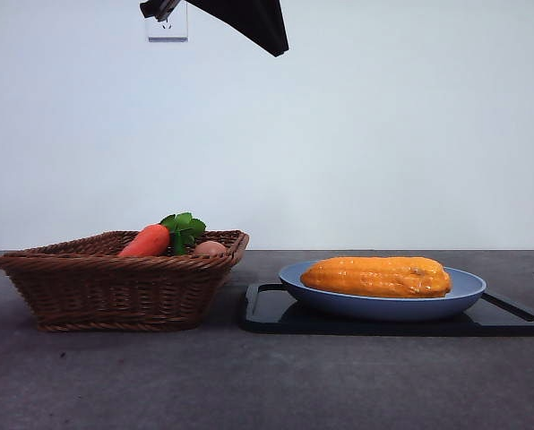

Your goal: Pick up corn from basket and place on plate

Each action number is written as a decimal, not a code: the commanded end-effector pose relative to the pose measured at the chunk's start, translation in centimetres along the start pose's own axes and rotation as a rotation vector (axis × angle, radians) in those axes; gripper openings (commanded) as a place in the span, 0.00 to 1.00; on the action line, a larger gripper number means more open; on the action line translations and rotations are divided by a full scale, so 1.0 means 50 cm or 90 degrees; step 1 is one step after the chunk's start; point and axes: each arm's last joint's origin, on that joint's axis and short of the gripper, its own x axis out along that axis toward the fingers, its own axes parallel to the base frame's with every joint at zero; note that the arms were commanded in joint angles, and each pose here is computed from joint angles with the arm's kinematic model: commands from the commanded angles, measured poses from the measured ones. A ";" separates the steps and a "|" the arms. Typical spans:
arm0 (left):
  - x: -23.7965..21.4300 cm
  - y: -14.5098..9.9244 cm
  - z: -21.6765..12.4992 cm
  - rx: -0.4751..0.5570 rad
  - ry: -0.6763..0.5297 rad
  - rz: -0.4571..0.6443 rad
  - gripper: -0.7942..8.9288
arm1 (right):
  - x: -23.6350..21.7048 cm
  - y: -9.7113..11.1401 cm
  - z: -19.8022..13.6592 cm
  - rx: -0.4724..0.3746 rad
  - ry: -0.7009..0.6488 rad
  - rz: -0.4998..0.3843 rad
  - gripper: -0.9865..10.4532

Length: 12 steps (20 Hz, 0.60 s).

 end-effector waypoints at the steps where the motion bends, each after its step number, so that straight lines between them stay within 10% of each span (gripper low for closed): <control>1: -0.008 -0.008 0.013 0.014 -0.027 -0.005 0.09 | -0.005 0.004 0.008 -0.012 -0.011 0.002 0.09; 12: -0.014 -0.013 0.052 0.046 -0.152 -0.014 0.09 | -0.005 0.003 0.009 -0.013 -0.013 0.001 0.09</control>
